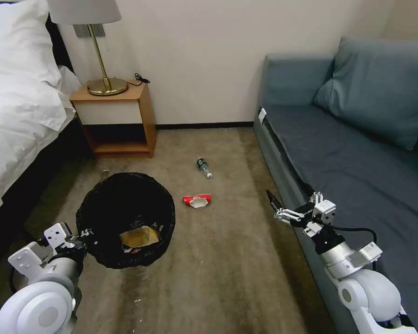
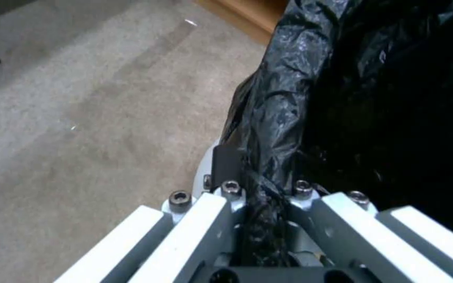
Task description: Pick up the trash bin, then pick up the garbage on the floor and place it into the trash bin.
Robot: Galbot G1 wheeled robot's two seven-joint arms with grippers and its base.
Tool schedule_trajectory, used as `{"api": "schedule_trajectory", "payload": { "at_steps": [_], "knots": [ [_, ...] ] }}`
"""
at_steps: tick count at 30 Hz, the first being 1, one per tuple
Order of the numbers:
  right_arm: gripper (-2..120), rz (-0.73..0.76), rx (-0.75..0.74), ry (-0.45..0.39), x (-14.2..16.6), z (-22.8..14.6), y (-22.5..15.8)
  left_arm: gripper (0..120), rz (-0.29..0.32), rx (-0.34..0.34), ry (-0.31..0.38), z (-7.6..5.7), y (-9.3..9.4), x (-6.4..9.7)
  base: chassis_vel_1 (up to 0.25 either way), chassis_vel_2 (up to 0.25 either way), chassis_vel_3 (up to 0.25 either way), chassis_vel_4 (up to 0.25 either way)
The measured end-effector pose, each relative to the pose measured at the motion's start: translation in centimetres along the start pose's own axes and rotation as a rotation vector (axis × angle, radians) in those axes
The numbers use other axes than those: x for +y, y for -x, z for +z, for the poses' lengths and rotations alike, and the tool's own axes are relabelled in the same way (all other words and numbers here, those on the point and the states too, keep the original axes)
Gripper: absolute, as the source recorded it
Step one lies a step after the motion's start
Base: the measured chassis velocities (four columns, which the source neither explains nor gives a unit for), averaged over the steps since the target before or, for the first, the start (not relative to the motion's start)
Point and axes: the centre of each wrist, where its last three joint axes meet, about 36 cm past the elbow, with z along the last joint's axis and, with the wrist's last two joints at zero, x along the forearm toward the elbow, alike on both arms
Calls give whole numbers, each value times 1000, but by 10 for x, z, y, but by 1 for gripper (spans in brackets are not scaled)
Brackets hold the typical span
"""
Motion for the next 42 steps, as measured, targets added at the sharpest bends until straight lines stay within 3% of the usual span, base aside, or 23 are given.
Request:
{"api": "schedule_trajectory", "payload": {
  "at_steps": [42],
  "knots": [
    [100,-28,0,-7,-2,4,2,1,5,4,-4,0,2,-1,-91,87,81,-81]
  ]
}}
